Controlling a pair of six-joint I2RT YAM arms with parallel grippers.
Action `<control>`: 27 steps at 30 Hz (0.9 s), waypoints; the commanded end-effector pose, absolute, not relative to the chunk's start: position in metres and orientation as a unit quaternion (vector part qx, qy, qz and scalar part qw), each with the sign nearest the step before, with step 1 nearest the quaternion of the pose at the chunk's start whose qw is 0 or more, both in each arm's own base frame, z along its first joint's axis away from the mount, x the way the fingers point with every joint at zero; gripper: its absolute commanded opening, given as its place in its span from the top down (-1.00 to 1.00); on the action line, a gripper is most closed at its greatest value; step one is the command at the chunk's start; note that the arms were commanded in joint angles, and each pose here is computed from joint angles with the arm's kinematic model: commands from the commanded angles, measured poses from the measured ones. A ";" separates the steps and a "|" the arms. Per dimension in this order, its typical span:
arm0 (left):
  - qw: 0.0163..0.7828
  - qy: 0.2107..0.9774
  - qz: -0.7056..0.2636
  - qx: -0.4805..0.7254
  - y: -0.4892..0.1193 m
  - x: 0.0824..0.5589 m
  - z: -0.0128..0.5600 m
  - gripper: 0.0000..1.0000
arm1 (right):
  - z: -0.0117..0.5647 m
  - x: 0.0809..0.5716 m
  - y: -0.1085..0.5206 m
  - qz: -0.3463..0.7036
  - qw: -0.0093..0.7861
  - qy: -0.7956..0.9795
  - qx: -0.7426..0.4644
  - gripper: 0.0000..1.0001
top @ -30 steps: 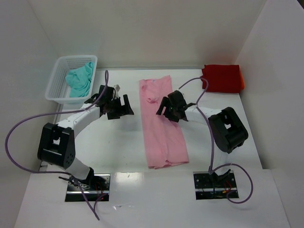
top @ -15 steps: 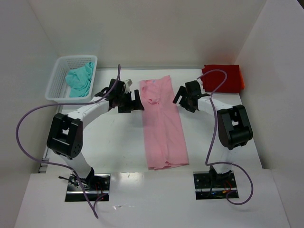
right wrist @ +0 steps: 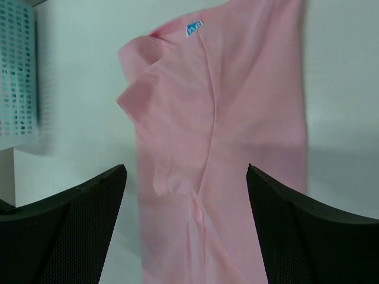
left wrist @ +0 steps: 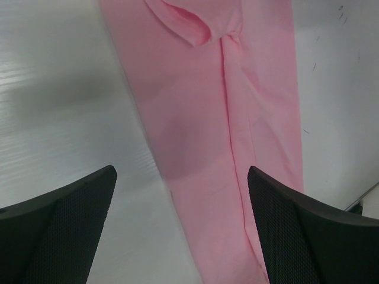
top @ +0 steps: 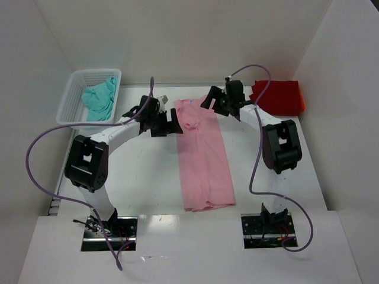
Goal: Fold and stack the t-shirts
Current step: Grab the bottom of the folded rectangular tshirt with both arms
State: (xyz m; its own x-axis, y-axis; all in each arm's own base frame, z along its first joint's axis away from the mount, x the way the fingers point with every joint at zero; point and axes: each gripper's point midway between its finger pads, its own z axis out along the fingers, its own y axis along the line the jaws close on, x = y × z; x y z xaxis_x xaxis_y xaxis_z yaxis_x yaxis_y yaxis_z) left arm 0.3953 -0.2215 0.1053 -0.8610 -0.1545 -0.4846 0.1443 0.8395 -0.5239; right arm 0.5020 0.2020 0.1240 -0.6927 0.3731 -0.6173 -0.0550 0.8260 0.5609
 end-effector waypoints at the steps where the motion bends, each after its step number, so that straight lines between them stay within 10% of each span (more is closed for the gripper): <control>1: 0.284 0.906 -0.314 0.022 -0.239 0.394 0.126 -0.98 | 0.116 0.521 0.223 0.305 0.380 0.872 0.046 -0.74; 27: 0.271 0.917 -0.291 0.016 -0.232 0.357 0.127 -0.98 | 0.031 0.554 0.196 0.228 0.337 0.910 0.080 -0.74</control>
State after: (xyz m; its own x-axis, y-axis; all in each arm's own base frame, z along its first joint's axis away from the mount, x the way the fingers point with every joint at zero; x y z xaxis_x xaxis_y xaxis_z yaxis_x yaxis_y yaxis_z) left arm 0.3604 -0.2327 0.1177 -0.8631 -0.1126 -0.4924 0.1879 0.8333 -0.5198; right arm 0.5481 0.2161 0.0448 -0.7593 0.3018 -0.5766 -0.0620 0.8484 0.5257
